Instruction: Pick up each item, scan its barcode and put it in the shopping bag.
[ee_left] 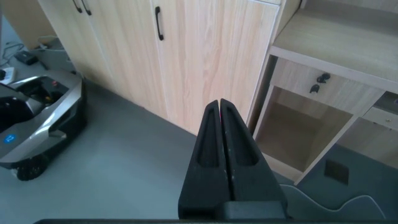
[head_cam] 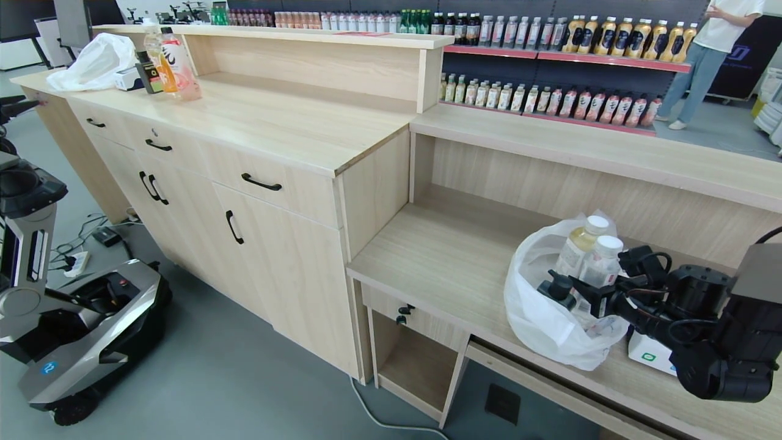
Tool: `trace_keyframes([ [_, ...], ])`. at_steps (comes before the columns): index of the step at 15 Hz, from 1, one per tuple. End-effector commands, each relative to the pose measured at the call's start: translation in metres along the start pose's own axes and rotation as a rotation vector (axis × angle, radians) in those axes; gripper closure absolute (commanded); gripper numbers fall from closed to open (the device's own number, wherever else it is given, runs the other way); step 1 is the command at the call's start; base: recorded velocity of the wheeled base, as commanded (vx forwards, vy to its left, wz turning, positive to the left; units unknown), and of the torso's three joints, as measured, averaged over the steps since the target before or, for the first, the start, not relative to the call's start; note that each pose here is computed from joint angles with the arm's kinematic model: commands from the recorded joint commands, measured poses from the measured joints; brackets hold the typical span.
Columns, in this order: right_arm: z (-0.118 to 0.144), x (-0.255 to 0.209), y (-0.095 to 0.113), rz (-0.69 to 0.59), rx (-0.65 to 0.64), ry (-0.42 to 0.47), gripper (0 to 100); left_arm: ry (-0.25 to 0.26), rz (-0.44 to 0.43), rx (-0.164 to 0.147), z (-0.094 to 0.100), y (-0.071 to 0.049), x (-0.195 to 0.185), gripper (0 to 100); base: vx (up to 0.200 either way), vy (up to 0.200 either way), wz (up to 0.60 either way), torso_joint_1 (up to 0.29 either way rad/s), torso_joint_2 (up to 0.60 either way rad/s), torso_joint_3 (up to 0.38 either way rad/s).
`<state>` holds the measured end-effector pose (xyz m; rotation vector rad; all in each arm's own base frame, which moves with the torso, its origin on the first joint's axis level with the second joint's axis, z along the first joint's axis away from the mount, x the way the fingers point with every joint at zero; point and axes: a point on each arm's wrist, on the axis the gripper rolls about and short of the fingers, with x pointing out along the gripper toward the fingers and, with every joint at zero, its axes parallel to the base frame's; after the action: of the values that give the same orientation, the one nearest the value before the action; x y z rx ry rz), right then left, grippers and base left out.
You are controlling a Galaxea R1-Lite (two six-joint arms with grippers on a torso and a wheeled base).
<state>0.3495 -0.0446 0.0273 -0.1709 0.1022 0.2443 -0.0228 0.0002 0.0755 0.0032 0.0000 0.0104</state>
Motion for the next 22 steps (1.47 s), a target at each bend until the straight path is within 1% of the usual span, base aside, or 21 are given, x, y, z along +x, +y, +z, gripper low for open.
trace_keyframes([
  [1, -0.004, 0.0, -0.001, -0.002, 0.001, 0.008, 100, 0.0, 0.0, 0.0, 0.0, 0.0, 0.0, 100, 0.0, 0.0, 0.0, 0.0, 0.0, 0.0],
  [3, -0.006, -0.001, -0.006, -0.015, -0.009, 0.013, 100, 0.0, 0.0, 0.0, 0.0, 0.0, 0.0, 100, 0.0, 0.0, 0.0, 0.0, 0.0, 0.0],
  [4, -0.007, -0.002, -0.008, -0.018, -0.007, 0.015, 0, 0.0, 0.0, 0.0, 0.0, 0.0, 0.0, 100, 0.0, 0.0, 0.0, 0.0, 0.0, 0.0],
  [6, -0.006, -0.003, -0.008, -0.002, -0.008, 0.01, 0, 0.0, 0.0, 0.0, 0.0, 0.0, 0.0, 100, 0.0, 0.0, 0.0, 0.0, 0.0, 0.0],
  [9, 0.004, -0.007, -0.008, -0.002, -0.012, -0.012, 0, 0.0, 0.0, 0.0, 0.0, 0.0, 0.0, 100, 0.0, 0.0, 0.0, 0.0, 0.0, 0.0],
  [11, 0.014, -0.012, -0.008, -0.002, -0.014, -0.022, 0, 0.0, 0.0, 0.0, 0.0, 0.0, 0.0, 100, 0.0, 0.0, 0.0, 0.0, 0.0, 0.0],
  [13, 0.03, -0.019, -0.009, -0.01, -0.023, -0.043, 0, 0.0, 0.0, 0.0, 0.0, 0.0, 0.0, 100, 0.0, 0.0, 0.0, 0.0, 0.0, 0.0],
  [14, 0.041, -0.023, -0.009, -0.016, -0.036, -0.072, 0, 0.0, 0.0, 0.0, 0.0, 0.0, 0.0, 100, 0.0, 0.0, 0.0, 0.0, 0.0, 0.0],
  [15, 0.047, -0.025, -0.01, -0.02, -0.043, -0.087, 0, 0.0, 0.0, 0.0, 0.0, 0.0, 0.0, 100, 0.0, 0.0, 0.0, 0.0, 0.0, 0.0],
  [16, 0.064, -0.034, -0.01, -0.034, -0.069, -0.129, 0, 0.0, 0.0, 0.0, 0.0, 0.0, 0.0, 100, 0.0, 0.0, 0.0, 0.0, 0.0, 0.0],
  [18, 0.09, -0.053, -0.011, -0.06, -0.098, -0.182, 0, 0.0, 0.0, 0.0, 0.0, 0.0, 0.0, 100, 0.0, 0.0, 0.0, 0.0, 0.0, 0.0],
  [19, 0.108, -0.071, -0.009, -0.079, -0.124, -0.211, 0, 0.0, 0.0, 0.0, 0.0, 0.0, 0.0, 100, 0.0, 0.0, 0.0, 0.0, 0.0, 0.0],
  [20, 0.119, -0.091, -0.005, -0.091, -0.141, -0.201, 0, 0.0, 0.0, 0.0, 0.0, 0.0, 0.0, 100, 0.0, 0.0, 0.0, 0.0, 0.0, 0.0],
  [21, 0.125, -0.103, -0.002, -0.096, -0.149, -0.194, 0, 0.0, 0.0, 0.0, 0.0, 0.0, 0.0, 100, 0.0, 0.0, 0.0, 0.0, 0.0, 0.0],
  [22, 0.14, -0.128, 0.0, -0.124, -0.166, -0.191, 0, 0.0, 0.0, 0.0, 0.0, 0.0, 0.0, 100, 0.0, 0.0, 0.0, 0.0, 0.0, 0.0],
])
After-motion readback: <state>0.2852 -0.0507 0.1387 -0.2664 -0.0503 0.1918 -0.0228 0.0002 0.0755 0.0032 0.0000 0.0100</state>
